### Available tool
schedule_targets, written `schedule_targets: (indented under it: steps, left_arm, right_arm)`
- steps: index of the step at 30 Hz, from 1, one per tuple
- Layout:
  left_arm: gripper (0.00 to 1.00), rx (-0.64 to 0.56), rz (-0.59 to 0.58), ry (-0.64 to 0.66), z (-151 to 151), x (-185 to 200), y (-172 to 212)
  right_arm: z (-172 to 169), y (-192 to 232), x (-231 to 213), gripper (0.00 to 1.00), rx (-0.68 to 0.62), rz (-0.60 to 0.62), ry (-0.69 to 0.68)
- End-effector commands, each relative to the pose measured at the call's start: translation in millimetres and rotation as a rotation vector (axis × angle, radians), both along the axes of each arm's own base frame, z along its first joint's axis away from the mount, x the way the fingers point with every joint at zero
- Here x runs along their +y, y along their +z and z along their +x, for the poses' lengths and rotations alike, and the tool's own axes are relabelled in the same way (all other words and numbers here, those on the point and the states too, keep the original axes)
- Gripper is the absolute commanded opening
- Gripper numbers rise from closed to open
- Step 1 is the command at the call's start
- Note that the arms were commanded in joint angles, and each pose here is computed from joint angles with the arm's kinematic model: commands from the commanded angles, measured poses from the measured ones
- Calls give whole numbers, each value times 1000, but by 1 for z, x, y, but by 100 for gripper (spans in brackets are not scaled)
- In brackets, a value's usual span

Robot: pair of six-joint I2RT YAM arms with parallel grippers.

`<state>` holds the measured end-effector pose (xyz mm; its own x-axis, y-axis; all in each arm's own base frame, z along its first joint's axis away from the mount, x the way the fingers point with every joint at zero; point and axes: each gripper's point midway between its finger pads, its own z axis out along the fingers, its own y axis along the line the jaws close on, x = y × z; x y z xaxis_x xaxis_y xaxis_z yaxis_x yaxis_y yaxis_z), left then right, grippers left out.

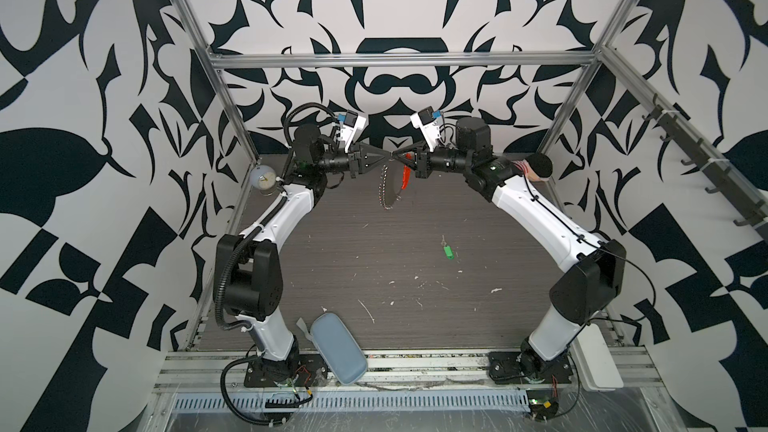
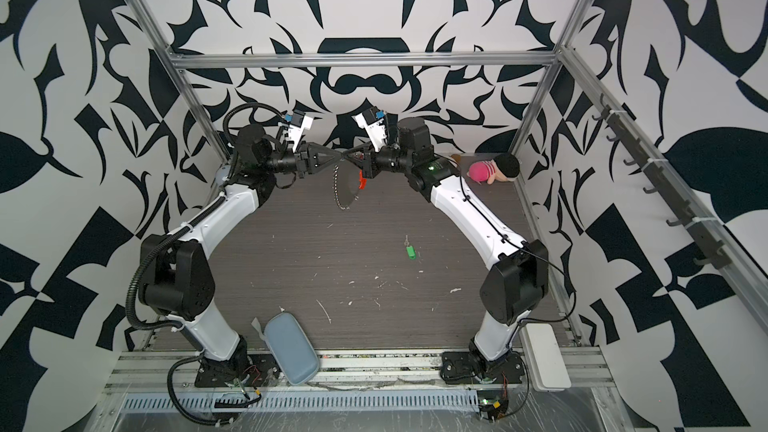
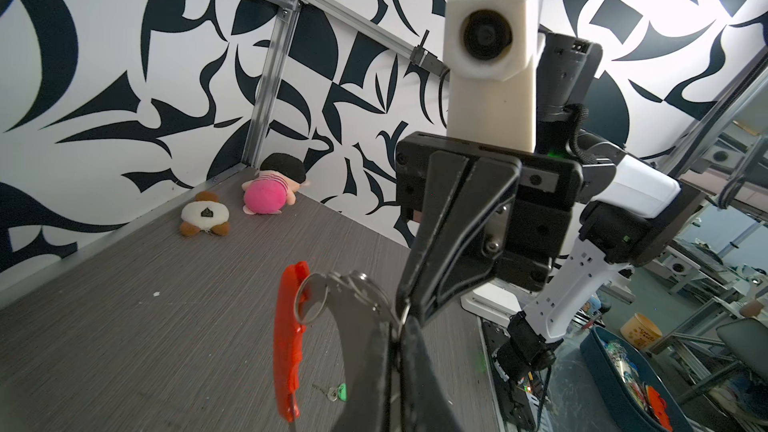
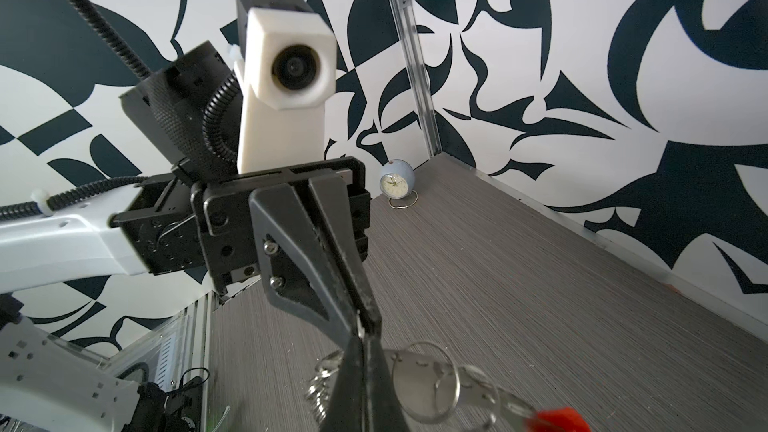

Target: Put the keys on the keyring

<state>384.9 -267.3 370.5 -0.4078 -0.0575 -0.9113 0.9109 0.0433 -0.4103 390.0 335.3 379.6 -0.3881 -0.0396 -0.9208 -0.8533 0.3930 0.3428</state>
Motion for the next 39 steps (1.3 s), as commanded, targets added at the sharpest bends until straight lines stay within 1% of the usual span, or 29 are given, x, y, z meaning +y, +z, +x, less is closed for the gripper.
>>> schedule_targets:
  steps: [1, 3, 7, 9, 10, 11, 13, 14, 16, 20, 23, 26, 30, 33, 39]
  left_arm:
    - [3, -22, -11, -7, 2, 0, 6]
    - [0, -18, -12, -11, 1, 0, 6]
    - [0, -20, -16, -19, -2, 1, 6]
    - [0, -25, -19, -11, -3, 1, 7]
    - [0, -22, -23, 9, -1, 2, 8]
    - [0, -21, -28, 36, 2, 3, 9]
    - [0, 2, -52, 112, 12, 5, 13]
    - [0, 13, -76, 145, 17, 7, 16]
    - [0, 30, -136, 194, 23, 9, 23]
    - [0, 7, -238, 284, 25, 10, 31]
    - [0, 0, -259, 315, 23, 3, 31]
    - [0, 5, -284, 355, 24, 2, 31]
    - [0, -24, -322, 392, 21, 6, 35]
    - [0, -45, -316, 411, 18, 9, 34]
    - [0, -65, -321, 445, 13, 16, 27]
  right_arm:
    - [-11, 46, 5, 0, -109, 85, 37]
    - [-11, 49, 4, 0, -117, 97, 29]
    - [-7, 49, 4, 0, -110, 111, 11]
    - [0, 50, 0, 0, -91, 122, -38]
    - [4, 52, -5, 3, -81, 132, -82]
    - [8, 53, -11, 17, -67, 141, -130]
    - [14, 54, -25, 35, -38, 177, -207]
    - [15, 56, -32, 40, -27, 205, -237]
    - [16, 55, -43, 43, -4, 251, -276]
    - [21, 42, -59, 44, 98, 318, -339]
    - [30, 30, -60, 42, 168, 335, -371]
    - [42, 28, -50, 41, 234, 363, -349]
    - [54, 24, -34, 41, 318, 422, -315]
    - [58, 10, -23, 40, 362, 414, -325]
    - [46, 0, 8, 40, 382, 383, -287]
